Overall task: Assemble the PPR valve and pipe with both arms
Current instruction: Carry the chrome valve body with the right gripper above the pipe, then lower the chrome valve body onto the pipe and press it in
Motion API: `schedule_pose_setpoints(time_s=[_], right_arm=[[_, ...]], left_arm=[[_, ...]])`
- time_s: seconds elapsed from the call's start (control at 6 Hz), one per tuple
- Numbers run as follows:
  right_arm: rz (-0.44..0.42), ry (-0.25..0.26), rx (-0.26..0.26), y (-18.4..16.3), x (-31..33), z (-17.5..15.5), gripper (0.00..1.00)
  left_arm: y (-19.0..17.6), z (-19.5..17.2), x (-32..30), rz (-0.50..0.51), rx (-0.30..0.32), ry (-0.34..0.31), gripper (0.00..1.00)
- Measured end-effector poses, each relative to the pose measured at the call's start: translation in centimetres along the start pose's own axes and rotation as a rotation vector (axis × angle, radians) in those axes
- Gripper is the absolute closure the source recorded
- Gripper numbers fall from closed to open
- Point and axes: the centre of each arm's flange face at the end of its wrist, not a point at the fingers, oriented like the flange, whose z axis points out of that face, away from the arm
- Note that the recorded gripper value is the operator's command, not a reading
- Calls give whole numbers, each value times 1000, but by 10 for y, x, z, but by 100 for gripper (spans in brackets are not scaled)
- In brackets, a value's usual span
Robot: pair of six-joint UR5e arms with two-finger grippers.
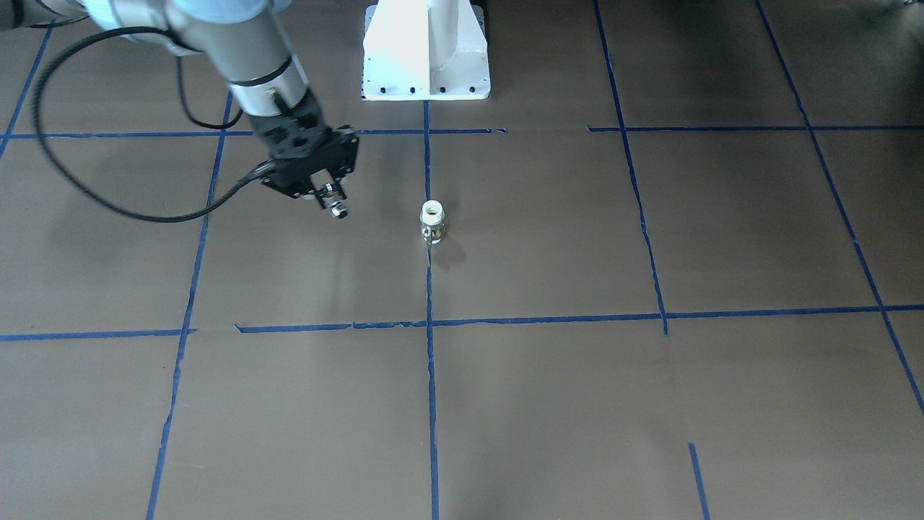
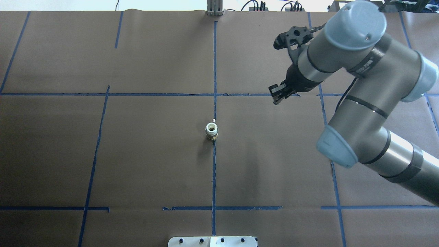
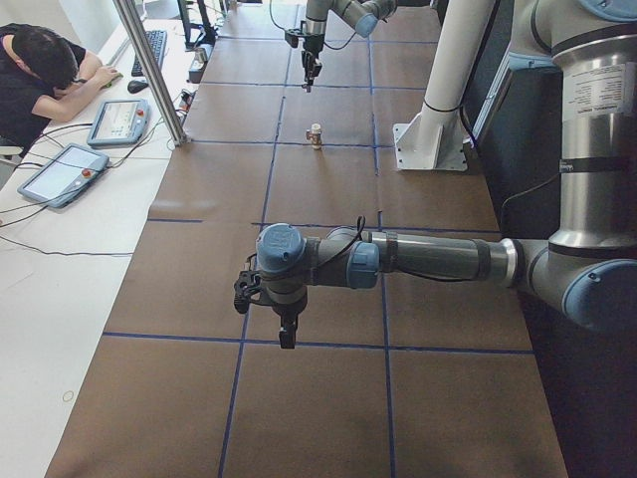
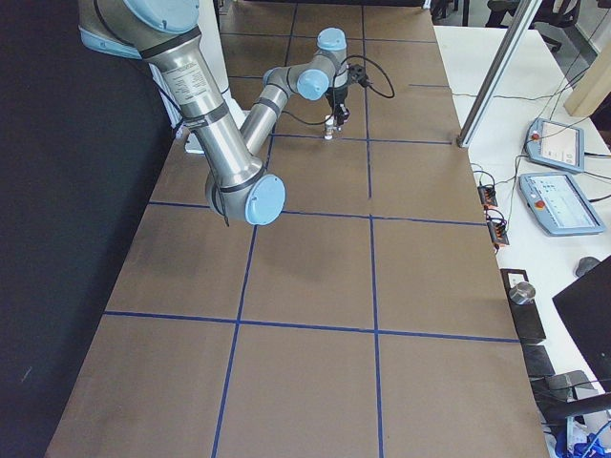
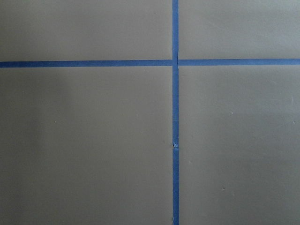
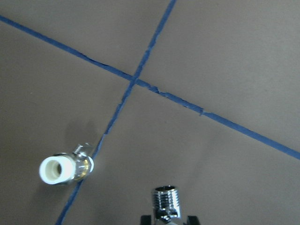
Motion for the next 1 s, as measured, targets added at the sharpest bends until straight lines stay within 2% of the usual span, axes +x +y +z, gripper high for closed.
schedule_pose_setpoints(time_s=[0.5,0.67,1.0], right_arm=[[-19,75,-20,-28,-100,22,100],[-18,105,-26,-42,-113,35,100],[-17,134,-38,-47,-119,47,100]], left_arm=[[0,-1,1,2,2,0,0],[0,-2,2,3,3,0,0],[0,-3,3,6,6,0,0]])
